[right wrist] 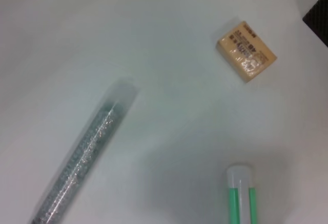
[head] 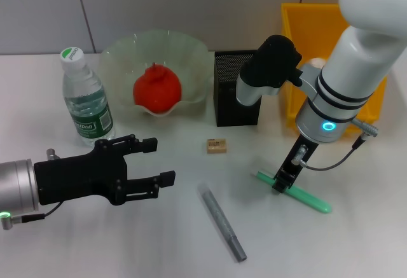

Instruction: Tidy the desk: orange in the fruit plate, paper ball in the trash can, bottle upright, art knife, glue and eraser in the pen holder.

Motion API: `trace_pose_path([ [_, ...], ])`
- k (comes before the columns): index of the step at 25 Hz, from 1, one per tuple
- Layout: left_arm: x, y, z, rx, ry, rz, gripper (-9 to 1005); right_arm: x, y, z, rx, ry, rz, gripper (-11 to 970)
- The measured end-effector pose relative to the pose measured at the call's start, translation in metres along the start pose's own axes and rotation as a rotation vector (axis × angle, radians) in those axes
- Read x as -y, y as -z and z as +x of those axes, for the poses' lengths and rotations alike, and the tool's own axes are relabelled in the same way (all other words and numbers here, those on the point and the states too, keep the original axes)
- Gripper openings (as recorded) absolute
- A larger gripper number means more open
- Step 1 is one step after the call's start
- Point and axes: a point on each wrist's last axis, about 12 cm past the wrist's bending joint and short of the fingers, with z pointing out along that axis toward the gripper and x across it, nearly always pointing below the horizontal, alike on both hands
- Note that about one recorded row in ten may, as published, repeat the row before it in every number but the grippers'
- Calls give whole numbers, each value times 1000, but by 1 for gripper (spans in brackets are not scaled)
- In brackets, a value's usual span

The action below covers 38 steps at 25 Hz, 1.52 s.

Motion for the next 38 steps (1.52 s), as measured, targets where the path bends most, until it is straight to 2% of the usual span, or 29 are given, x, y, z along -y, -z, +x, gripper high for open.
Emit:
trace_pose_path([
  [5, 0, 0, 0, 1, 0, 0, 797, 0, 0, 0, -2, -3, -2, 201],
  [22, 1, 1, 1, 3, 7, -4, 796, -1, -1, 2, -14, -1, -5, 306],
  [24, 1, 1, 1, 4, 7, -5, 796, -2, -1, 2, -21, 7, -1, 297],
  [29, 1, 1, 1, 5, 8, -6, 796, -2, -1, 2, -21, 11, 1, 197],
  [33, 0, 1, 1, 5, 7, -5, 796, -1, 3, -1, 10, 10, 4, 186],
  [36, 0, 1, 0, 6, 5, -1, 796, -2, 13, -2, 81, 8, -5, 180],
  [38, 0, 1, 0, 6, 3, 0, 796, -6, 28, -3, 190, 30, -44, 180],
])
